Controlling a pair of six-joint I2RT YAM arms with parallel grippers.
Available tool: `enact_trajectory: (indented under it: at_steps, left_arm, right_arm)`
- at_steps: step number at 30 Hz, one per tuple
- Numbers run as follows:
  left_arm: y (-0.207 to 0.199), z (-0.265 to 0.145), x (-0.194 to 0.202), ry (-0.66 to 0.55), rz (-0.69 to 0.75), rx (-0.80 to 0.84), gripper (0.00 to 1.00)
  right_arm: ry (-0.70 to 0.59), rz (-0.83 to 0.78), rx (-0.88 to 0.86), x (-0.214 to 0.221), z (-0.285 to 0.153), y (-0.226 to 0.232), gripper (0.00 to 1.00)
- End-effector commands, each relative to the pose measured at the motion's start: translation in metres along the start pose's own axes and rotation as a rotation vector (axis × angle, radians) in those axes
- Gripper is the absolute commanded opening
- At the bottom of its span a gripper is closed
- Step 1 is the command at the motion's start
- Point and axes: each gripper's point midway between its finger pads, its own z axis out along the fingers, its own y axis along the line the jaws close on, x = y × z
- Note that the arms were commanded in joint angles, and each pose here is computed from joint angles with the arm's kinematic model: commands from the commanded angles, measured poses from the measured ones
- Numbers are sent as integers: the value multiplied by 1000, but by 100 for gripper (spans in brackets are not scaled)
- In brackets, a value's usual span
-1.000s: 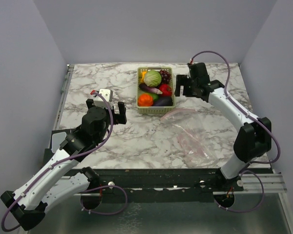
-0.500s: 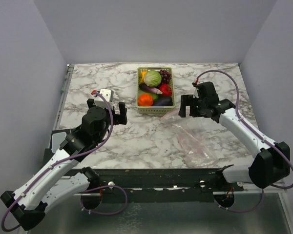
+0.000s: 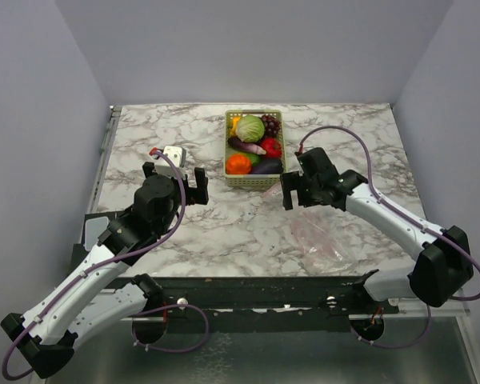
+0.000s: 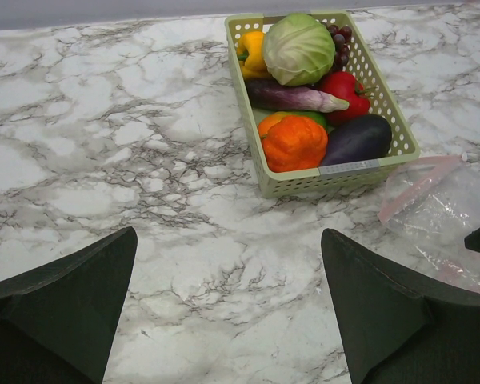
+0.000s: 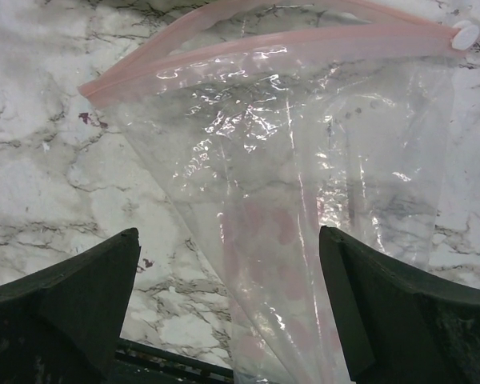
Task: Place the food in the zip-top bag and seal the zipper
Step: Pick up the zipper food storage bag at the center of the board.
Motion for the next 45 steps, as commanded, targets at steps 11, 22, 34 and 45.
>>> enact_trajectory:
  at_steps: [11, 22, 34, 45]
  left_arm:
    - [-2, 0, 5, 11, 0, 14, 99]
    - [-2, 2, 7, 21, 4, 12, 99]
    - [-3, 5, 10, 33, 11, 11, 99]
    - [-3, 6, 12, 39, 8, 9, 99]
  right_arm:
    - [97, -60, 184, 34, 18, -10, 97]
    - [111, -86, 299, 41, 27, -22, 81]
    - [81, -113, 319, 35, 22, -21, 8]
    - [-24, -155, 214, 16, -14, -2, 1]
